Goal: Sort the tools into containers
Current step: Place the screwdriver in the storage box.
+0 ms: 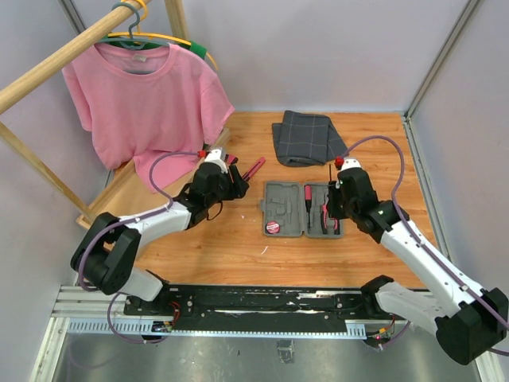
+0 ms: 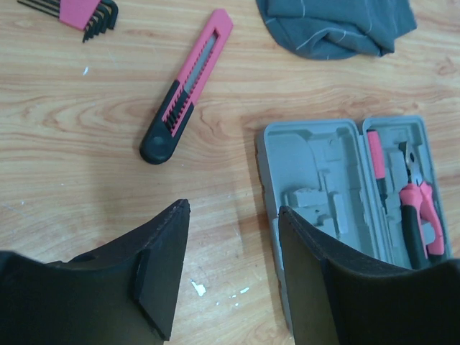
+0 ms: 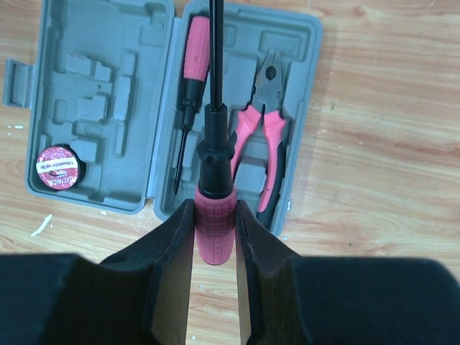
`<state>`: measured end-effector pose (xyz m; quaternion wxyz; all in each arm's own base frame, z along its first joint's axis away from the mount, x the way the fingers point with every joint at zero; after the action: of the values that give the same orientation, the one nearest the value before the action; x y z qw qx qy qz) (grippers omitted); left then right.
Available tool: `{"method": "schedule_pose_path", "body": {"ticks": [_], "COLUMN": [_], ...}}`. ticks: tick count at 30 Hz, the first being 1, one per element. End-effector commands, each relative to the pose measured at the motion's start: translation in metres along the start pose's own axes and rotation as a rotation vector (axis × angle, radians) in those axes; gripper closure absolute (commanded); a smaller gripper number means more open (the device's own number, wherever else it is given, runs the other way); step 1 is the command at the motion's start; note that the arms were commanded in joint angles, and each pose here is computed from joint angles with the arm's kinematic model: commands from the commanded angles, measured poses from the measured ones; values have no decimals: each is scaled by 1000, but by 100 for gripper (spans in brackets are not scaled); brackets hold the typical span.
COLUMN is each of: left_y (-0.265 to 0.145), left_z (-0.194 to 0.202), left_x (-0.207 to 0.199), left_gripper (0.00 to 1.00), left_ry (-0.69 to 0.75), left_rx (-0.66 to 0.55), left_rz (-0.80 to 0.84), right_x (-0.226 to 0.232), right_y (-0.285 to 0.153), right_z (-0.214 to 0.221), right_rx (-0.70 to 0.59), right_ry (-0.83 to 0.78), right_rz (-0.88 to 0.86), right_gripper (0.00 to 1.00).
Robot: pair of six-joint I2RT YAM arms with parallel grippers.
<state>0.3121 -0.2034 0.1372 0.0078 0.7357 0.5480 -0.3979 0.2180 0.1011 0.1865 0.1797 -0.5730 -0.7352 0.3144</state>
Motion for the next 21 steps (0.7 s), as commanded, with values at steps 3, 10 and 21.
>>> {"method": "schedule_pose_path", "body": {"ticks": [3,10,21], "left_y": [14,29,36], "left_z": [8,32,57], "left_x": [-5,-12,-17], "left_gripper": [45,52,57], "left_ry": [44,36,-26], "left_rx": [45,217,352], "left_rz": [79,150,234], "right_x": [5,6,9], "right_y": [11,21,24], "right_z": [3,2,12], "right_rx": [93,125,156], "right_ry": [67,82,88], "right_rz": [-101,-120,-137], "right_gripper": [96,96,95]}}
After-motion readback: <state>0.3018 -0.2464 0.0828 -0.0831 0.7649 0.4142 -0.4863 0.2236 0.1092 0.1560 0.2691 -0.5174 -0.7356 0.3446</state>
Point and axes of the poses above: each gripper's point midway between its finger pads, its own y axis out along the fingers, its own x axis along the line the jaws close on, z = x × y, the point moved 5 cm from there along -y, back along the fingers, and after that the axes turned 11 degrees about -y, right-handed, at the moved point
